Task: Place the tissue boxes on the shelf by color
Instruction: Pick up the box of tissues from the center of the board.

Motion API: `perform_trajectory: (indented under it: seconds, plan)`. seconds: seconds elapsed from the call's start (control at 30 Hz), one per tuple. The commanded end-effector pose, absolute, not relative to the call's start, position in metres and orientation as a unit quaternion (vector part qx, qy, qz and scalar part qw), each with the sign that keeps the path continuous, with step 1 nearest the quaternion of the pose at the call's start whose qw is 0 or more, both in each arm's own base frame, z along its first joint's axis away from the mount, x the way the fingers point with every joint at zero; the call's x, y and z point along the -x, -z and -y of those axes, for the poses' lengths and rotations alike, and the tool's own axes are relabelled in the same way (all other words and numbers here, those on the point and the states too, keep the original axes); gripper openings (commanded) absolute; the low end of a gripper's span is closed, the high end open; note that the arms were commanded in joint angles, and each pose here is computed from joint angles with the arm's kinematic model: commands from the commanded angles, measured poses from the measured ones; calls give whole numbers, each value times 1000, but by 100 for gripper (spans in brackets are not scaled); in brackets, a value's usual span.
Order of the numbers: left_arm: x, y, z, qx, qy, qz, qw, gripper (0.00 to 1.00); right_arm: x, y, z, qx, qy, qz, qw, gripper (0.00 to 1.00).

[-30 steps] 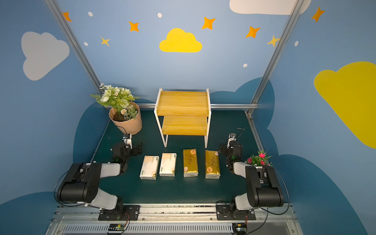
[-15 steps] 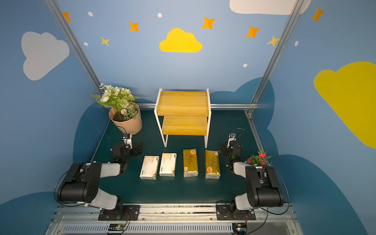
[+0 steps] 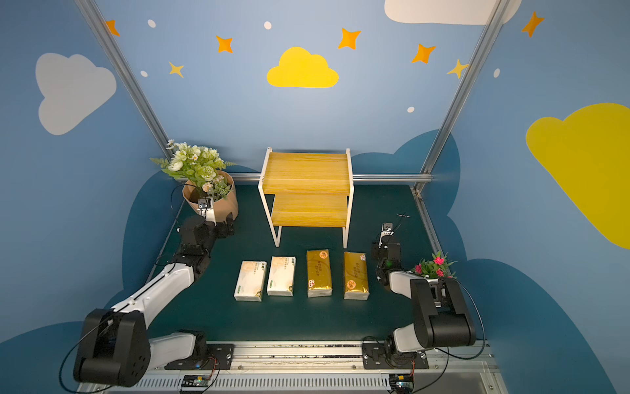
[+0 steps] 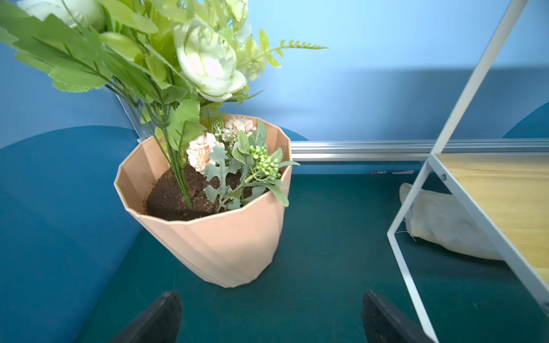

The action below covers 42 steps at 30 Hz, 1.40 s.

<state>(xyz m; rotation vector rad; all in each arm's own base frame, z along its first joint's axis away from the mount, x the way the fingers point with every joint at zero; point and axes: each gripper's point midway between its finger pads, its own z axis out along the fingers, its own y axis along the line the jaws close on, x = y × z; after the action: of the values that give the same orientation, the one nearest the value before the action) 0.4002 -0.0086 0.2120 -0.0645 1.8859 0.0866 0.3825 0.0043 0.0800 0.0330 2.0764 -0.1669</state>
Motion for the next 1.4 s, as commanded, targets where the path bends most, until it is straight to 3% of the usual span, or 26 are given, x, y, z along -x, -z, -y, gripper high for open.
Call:
perform_trajectory:
  seconds: [0.0,0.1,0.17,0.3,0.43,0.53,0.83,1.0,1.37]
  plan:
    - [-378,-175,20,47,-15,-856,514,100,-388,-96,-3,-16,77,-846,528,57]
    - [-362,-164,52,21,15,-870,492,100,-388,-98,-6,-10,71,-847,527,58]
    - [-351,-159,64,17,20,-878,478,100,-395,-116,8,-44,95,-837,537,63]
    - [-330,-154,82,22,46,-888,457,100,-391,-133,12,-57,92,-870,482,63]
    - [-314,-153,98,8,63,-894,444,100,-384,-167,-19,-33,57,-865,498,62]
    - [-307,-153,112,-15,73,-897,436,100,-359,-174,-41,-53,3,-881,469,74]
    - [-316,-153,135,-45,58,-892,446,100,-272,-146,-76,-108,-94,-944,297,98]
    - [-325,-151,140,-46,55,-891,448,100,-254,-137,-91,-86,-102,-963,233,98]
    - [-329,-134,146,-50,58,-896,437,100,-244,-113,-105,-56,-98,-979,170,98]
